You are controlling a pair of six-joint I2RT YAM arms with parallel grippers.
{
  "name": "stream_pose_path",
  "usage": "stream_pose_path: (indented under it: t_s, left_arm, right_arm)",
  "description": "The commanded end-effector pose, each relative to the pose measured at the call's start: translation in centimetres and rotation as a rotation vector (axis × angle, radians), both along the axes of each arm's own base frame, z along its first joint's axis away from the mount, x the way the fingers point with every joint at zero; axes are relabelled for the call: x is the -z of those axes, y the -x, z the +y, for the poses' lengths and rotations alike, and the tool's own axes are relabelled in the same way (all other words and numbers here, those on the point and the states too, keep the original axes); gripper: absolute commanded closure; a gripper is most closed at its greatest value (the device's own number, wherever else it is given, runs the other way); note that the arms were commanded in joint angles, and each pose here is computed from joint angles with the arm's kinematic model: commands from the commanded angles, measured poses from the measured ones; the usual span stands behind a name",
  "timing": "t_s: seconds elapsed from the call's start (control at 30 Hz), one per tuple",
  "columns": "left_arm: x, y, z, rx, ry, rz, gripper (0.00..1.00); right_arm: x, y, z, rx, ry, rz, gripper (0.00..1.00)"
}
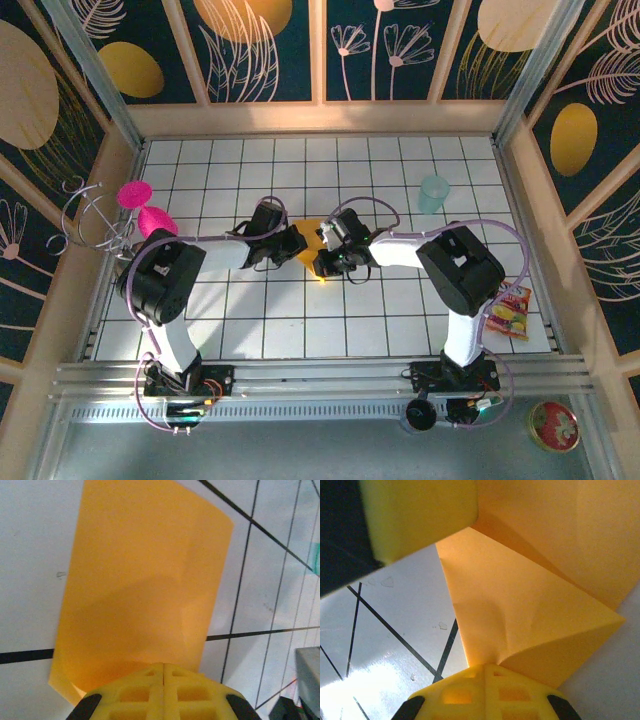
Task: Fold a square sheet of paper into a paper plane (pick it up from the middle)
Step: Third fold the triangle at the center of the table.
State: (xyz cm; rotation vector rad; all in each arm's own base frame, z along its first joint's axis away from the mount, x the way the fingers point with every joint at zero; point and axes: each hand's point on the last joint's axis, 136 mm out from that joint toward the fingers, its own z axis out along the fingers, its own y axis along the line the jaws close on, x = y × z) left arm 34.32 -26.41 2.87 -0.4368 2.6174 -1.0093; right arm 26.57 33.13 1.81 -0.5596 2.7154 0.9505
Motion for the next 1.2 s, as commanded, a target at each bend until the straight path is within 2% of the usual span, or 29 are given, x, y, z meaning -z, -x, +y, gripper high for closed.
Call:
stream_pose_path:
  t_s: [0.0, 0.33, 0.5, 0.6, 1.17]
  left_arm:
    - [2.7, 0.8, 1.4, -0.01, -0.059, 0.056, 0.94]
    - [5.0, 1.4, 3.4, -0.036, -0.131, 0.103, 0.97]
    - [5.7, 2.0, 3.7, -0.031, -0.143, 0.123, 0.99]
    - [5.8, 2.1, 3.8, -0.032, -0.144, 0.126, 0.99]
    - [6.1, 2.2, 3.4, -0.026, -0.128, 0.142, 0.99]
  right_arm:
    - [2.2, 0.6, -1.2, 0.008, 0.086, 0.039, 1.0]
    - [1.7, -0.2, -2.0, 0.047, 0.09, 0.035, 1.0]
    - [-3.2, -2.3, 1.0, 0.047, -0.06, -0.022, 0.97]
    - [-4.4, -2.7, 3.1, 0.043, -0.122, -0.026, 0.96]
    - [-0.1, -1.3, 3.4, -0.004, -0.056, 0.037, 1.0]
